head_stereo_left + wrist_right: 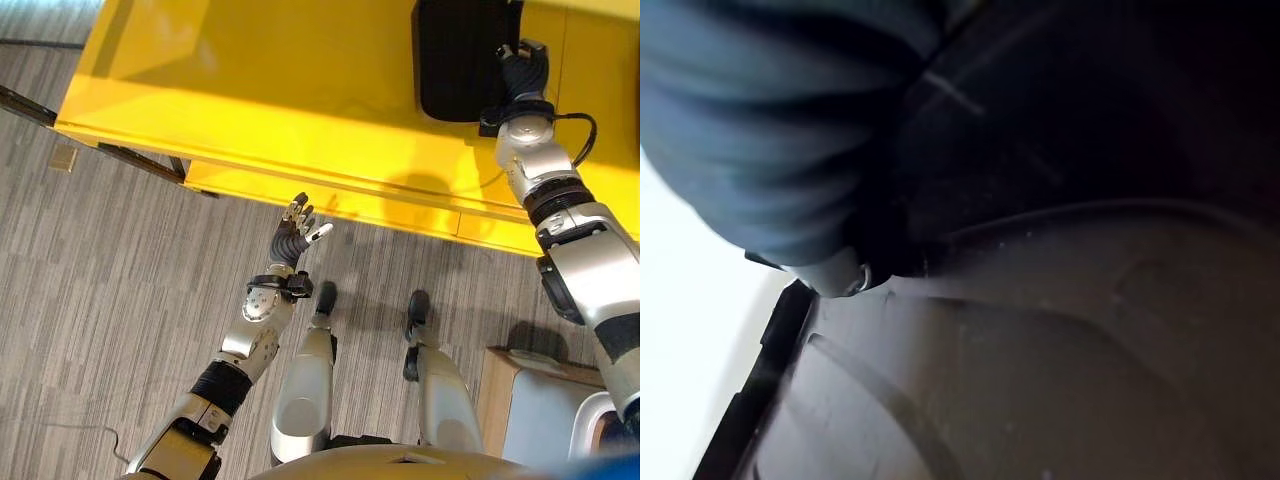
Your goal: Move parts from the plastic box to the shelf.
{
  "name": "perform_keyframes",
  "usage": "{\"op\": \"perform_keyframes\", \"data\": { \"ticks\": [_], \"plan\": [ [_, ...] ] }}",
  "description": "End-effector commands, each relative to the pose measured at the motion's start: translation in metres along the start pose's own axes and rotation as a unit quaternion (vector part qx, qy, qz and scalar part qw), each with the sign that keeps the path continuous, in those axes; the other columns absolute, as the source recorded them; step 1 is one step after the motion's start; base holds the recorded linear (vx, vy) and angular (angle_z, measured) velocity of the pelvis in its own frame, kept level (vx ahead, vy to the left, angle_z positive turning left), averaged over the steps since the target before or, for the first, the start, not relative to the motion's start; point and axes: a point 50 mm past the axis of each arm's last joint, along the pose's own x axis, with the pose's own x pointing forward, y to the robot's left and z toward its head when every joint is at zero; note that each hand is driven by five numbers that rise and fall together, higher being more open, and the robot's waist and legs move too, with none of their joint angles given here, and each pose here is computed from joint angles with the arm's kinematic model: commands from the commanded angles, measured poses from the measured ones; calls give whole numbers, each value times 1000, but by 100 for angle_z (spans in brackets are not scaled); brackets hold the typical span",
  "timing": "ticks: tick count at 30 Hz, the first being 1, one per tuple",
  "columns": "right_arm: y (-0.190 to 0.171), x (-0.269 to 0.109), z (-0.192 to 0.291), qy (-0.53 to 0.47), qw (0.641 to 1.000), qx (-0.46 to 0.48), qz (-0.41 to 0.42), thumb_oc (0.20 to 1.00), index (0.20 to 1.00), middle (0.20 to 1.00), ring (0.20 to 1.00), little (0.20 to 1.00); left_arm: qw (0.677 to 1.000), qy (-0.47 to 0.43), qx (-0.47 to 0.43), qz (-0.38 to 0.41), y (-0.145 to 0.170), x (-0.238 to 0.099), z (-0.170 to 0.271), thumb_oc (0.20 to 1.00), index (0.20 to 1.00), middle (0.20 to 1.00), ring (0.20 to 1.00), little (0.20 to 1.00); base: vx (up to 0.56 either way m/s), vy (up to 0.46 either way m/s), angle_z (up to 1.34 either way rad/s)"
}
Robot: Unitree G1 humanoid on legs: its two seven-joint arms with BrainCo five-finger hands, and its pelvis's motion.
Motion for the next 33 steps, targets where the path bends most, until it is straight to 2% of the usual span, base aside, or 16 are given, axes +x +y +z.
{"op": "perform_keyframes", "data": {
  "ticks": [1, 7, 11, 20, 33],
  "plan": [
    [-29, 17, 54, -78, 996, -9, -31, 200, 200, 200, 200, 200, 998, -40, -11, -57, -19, -5, 16, 1000, 1000, 1000, 1000, 1000, -9, 16, -3],
    [-55, 23, 42, -39, 996, -54, -62, 200, 200, 200, 200, 200, 996, -45, -7, -74, -26, -3, 20, 1000, 1000, 1000, 1000, 1000, 7, 3, 1],
    [-57, 22, 30, -21, 996, -65, -63, 200, 200, 200, 200, 200, 996, -50, -5, -71, -27, 0, 22, 1000, 1000, 1000, 1000, 1000, 18, 2, 0],
    [-68, 22, 16, 14, 995, -42, -90, 200, 200, 200, 200, 200, 996, -53, -9, -70, -30, 2, 24, 1000, 1000, 1000, 1000, 1000, 0, 0, 0],
    [-70, 22, 16, 44, 990, 53, -122, 200, 200, 200, 200, 200, 996, -49, -13, -67, -29, 0, 23, 1000, 1000, 1000, 1000, 1000, 3, 0, 0]
  ]
}}
